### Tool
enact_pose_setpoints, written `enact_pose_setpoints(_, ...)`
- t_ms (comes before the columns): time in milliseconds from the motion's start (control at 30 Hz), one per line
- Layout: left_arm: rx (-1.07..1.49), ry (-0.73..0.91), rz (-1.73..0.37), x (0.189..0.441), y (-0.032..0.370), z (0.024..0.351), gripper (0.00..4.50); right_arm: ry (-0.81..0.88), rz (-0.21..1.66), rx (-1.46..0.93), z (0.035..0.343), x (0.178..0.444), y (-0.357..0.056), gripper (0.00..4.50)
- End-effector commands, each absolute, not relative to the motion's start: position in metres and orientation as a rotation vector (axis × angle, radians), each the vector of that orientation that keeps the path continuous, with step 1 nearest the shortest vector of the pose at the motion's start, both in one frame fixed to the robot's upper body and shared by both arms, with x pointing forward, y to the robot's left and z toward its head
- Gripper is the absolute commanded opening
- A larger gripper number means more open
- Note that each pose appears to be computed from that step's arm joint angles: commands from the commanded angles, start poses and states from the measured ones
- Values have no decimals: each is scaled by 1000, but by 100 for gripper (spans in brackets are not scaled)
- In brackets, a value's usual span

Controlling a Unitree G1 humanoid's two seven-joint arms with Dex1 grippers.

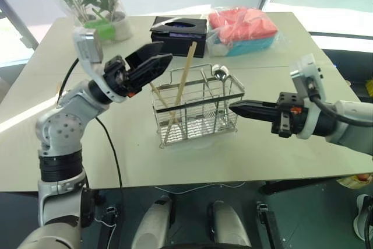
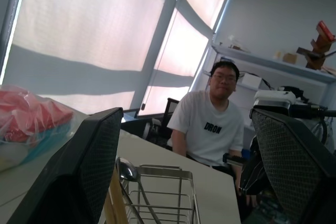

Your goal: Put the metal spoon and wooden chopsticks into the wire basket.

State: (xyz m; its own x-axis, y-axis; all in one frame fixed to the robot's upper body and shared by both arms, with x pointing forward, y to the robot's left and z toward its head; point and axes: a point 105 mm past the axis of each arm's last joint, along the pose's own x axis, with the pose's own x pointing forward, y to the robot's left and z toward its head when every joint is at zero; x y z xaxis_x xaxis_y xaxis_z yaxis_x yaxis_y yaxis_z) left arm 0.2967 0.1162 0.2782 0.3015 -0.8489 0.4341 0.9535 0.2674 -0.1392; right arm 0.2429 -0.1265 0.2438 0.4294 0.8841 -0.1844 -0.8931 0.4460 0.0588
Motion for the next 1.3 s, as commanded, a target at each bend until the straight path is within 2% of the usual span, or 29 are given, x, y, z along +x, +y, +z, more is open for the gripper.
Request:
enact_pose_setpoints(33, -384, -392, -1215, 290, 128, 302, 407, 146, 1120, -69, 254, 242, -126, 0)
enact_pose_setpoints(267, -336, -523, -1019, 297, 175, 341, 407, 151, 1131, -71, 255, 240, -126, 0)
enact_pose_setpoints(400, -315, -541, -676, 324, 233, 351, 407, 140, 1154, -61, 264, 236, -128, 0)
enact_pose_setpoints(500, -193, -417, -333, 349, 282, 326, 407, 105, 1185, -35, 282, 231, -128, 0)
enact_pose_setpoints(567, -108, -337, -162, 356, 309, 306, 407, 85, 1201, -18, 291, 228, -127, 0)
enact_pose_setpoints(667, 44, -182, 71, 357, 350, 271, 407, 69, 1221, -3, 300, 224, -126, 0)
enact_pose_setpoints(767, 154, 63, 303, 348, 387, 226, 407, 69, 1247, 7, 305, 219, -124, 0)
enact_pose_setpoints(1033, 178, 297, 415, 319, 410, 170, 407, 98, 1280, 0, 308, 211, -122, 0)
enact_pose_setpoints(1300, 156, 422, 426, 301, 428, 136, 407, 87, 1279, -9, 310, 211, -121, 0)
